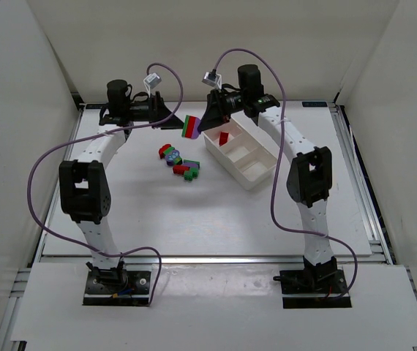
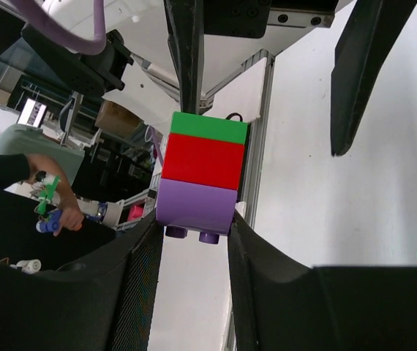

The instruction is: Sort the legos into containers by color

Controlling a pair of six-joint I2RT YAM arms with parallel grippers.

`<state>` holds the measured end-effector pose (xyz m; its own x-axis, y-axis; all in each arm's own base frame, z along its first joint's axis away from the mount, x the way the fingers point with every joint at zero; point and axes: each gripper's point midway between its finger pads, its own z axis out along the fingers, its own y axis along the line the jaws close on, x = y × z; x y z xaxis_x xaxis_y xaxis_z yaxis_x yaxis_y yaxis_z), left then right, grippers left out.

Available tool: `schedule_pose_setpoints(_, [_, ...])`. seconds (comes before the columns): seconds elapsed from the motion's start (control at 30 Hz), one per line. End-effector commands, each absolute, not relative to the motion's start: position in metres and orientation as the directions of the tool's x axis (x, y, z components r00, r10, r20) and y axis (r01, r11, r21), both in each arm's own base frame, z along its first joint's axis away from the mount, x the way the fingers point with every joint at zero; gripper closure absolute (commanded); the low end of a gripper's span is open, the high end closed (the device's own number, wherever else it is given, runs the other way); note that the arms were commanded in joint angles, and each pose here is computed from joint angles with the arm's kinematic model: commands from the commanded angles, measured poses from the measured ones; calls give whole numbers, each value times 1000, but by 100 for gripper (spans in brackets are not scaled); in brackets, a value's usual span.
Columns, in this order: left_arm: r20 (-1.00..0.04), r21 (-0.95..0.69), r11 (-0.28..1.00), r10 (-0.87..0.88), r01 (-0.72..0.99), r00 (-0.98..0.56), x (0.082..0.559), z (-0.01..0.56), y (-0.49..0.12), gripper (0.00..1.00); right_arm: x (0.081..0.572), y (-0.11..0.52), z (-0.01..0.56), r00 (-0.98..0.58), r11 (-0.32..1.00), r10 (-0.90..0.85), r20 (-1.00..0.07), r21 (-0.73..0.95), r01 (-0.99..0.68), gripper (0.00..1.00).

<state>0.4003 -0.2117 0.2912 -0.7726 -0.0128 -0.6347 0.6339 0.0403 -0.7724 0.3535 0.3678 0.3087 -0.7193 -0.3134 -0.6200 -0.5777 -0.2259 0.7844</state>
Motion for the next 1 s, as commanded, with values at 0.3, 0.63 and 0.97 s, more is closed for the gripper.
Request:
schedule_pose_setpoints(0.3, [-711, -703, -11, 14, 711, -703, 382, 332, -205, 10, 355, 357, 323, -679, -264, -301, -669, 743, -615, 100])
schedule_pose_setpoints(0.63, [-726, -688, -96, 92, 719, -682, 358, 343, -228, 9, 361, 359, 320, -678, -269, -303, -670, 742, -614, 100])
schedule_pose_setpoints(0.97, [-701, -713, -68, 71, 698, -710, 366, 335, -231, 40, 359, 362, 321, -678, -270, -307, -668, 744, -611, 100])
